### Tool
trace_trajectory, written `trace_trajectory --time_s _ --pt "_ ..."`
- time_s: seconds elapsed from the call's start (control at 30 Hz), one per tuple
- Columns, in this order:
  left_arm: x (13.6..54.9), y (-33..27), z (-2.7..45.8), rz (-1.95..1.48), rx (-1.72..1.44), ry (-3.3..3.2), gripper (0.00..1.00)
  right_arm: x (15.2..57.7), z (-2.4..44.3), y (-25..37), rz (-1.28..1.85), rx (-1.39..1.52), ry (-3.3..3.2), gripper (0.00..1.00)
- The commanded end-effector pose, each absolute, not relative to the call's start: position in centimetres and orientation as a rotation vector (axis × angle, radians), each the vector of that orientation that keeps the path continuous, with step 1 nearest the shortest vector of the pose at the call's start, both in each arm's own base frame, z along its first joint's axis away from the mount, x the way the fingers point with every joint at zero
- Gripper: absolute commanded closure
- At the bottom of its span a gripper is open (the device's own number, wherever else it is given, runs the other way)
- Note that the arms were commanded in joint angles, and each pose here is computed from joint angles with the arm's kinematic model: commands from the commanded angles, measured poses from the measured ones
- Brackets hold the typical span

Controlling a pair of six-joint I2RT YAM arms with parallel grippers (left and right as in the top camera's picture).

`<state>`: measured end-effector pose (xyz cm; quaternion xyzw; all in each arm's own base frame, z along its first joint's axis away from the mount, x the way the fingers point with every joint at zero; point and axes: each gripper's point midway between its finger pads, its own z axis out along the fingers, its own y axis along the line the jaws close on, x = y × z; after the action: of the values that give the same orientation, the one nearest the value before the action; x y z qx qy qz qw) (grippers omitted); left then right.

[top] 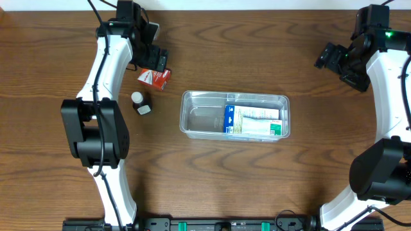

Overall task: Pack container
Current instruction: 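Close the left gripper on the red box and lift it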

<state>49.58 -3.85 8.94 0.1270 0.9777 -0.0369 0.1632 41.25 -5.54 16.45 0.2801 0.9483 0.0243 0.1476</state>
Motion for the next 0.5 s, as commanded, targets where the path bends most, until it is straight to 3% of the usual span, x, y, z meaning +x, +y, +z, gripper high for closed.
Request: trace_trajectory --time_s 0.0,0.47 --pt "49.3 -3.4 6.7 -0.086 0.362 2.844 0.02 41.5 17.6 -5.8 0.068 0.812 2.693 0.01" --pt "48.4 -3.4 3.9 -0.098 0.373 2.922 0.02 41.5 17.6 -5.8 0.068 0.812 2.693 0.01"
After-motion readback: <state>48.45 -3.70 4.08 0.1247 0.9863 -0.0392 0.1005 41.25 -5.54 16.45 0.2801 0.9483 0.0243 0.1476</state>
